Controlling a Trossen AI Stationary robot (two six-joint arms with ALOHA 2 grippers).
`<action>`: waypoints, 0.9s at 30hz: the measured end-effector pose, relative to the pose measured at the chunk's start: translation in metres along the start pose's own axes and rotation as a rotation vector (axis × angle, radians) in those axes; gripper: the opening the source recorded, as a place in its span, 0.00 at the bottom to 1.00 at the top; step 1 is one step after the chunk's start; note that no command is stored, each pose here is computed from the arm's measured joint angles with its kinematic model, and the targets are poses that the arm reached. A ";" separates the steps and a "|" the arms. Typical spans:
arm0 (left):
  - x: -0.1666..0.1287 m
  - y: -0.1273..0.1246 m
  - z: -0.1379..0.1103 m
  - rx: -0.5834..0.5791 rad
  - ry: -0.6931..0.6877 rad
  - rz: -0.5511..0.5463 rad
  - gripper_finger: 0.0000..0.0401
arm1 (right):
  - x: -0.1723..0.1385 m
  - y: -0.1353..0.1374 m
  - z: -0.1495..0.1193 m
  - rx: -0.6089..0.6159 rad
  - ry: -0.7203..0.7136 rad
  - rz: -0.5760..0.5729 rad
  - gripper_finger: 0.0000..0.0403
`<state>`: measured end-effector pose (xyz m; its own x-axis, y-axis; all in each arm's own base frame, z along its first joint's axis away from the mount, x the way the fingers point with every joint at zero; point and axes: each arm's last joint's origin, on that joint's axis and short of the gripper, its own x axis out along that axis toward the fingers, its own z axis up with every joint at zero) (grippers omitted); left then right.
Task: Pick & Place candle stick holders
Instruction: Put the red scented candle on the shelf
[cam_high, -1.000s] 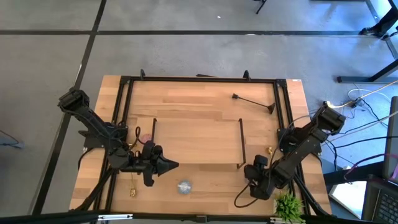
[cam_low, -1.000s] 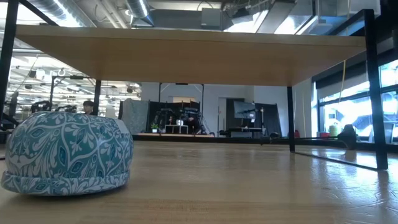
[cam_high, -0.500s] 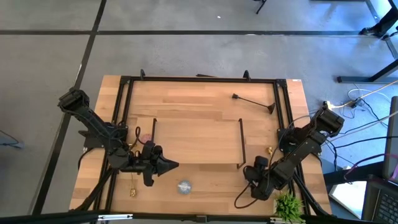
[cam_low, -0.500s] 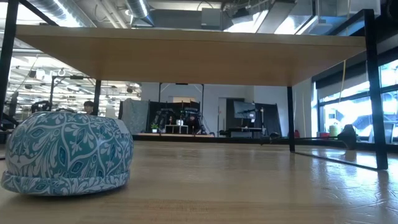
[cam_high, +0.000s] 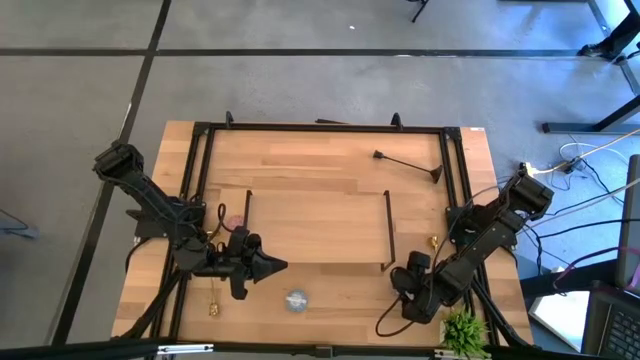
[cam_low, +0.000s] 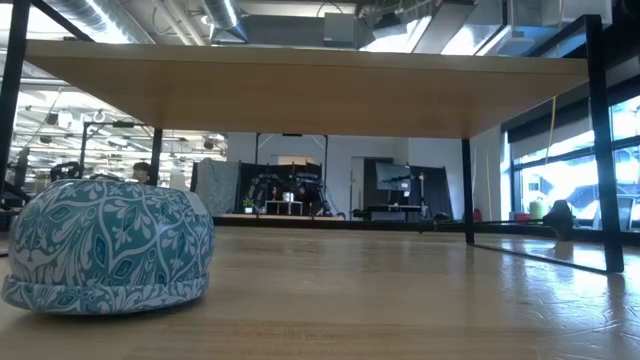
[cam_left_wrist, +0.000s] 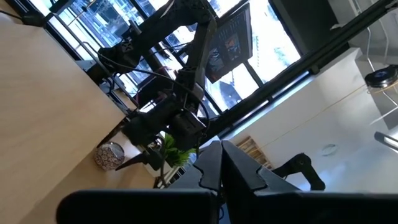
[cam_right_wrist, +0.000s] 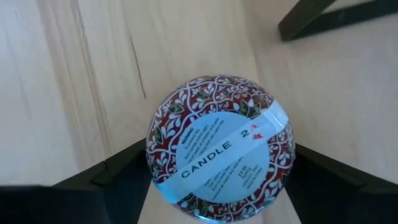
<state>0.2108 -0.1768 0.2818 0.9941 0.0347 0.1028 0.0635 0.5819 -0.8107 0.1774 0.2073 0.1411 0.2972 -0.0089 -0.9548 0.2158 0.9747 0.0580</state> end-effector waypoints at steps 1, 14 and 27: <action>0.000 0.000 0.000 0.000 0.000 0.000 0.01 | 0.000 0.001 0.001 0.001 -0.009 -0.001 0.84; 0.000 0.000 0.000 0.003 0.000 0.000 0.00 | 0.002 -0.004 0.009 0.033 -0.017 -0.015 0.94; 0.000 0.000 0.000 0.004 0.000 0.001 0.01 | 0.004 -0.009 0.017 0.073 -0.024 -0.027 0.94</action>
<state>0.2108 -0.1767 0.2816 0.9942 0.0349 0.1020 0.0624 0.5854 -0.8083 0.1926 0.1943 0.1419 0.3121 -0.0415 -0.9491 0.2912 0.9551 0.0540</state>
